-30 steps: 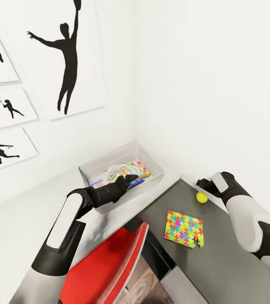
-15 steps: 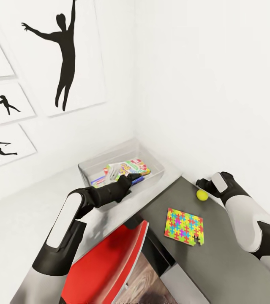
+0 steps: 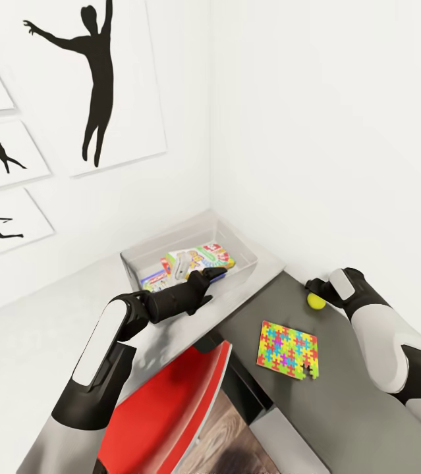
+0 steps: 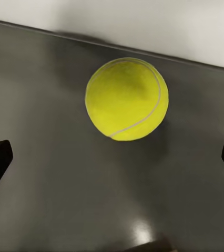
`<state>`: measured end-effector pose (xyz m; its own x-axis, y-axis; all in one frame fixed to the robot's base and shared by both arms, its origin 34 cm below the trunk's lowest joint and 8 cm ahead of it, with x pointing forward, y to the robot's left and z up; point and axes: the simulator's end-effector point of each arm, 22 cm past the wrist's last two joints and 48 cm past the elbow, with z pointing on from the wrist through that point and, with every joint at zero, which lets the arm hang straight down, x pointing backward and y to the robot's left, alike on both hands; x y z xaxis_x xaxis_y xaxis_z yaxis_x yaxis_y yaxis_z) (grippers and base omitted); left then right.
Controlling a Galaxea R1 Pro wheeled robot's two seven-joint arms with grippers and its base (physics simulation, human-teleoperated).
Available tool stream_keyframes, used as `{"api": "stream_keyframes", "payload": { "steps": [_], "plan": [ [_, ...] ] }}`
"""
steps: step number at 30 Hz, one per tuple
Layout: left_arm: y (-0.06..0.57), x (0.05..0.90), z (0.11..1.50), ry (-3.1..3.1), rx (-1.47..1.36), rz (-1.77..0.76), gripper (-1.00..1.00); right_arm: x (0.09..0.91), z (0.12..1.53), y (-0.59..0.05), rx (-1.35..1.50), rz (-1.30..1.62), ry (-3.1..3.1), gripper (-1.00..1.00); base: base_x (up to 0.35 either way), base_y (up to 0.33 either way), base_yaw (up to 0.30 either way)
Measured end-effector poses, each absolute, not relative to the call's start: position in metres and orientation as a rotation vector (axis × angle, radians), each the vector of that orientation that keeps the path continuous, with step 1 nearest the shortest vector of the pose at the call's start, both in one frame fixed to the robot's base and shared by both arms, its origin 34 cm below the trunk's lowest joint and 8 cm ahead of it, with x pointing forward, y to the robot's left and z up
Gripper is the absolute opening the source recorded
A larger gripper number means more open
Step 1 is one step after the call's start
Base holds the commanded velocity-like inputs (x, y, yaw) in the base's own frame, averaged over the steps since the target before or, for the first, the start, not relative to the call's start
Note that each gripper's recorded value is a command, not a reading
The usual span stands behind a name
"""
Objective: Put all the toys in the child's room - the three board games (two on the bed and one on the table), the two jigsaw puzzles on the table, and the tennis ball on the table - inside the toy box on the table in the child's room.
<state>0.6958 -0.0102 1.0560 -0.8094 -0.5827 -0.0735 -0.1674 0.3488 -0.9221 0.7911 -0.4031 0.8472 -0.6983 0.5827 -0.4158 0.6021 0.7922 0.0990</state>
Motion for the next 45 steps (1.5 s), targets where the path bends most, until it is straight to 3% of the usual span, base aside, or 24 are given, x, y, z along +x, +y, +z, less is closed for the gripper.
{"api": "stream_keyframes", "payload": {
  "steps": [45],
  "plan": [
    [-0.015, 0.698, 1.032, 2.256, -0.684, -1.481, 1.00, 0.822, 0.842, -0.426, 0.910, -0.149, 2.366, 1.00, 0.000, 0.000, 0.000]
  ]
}}
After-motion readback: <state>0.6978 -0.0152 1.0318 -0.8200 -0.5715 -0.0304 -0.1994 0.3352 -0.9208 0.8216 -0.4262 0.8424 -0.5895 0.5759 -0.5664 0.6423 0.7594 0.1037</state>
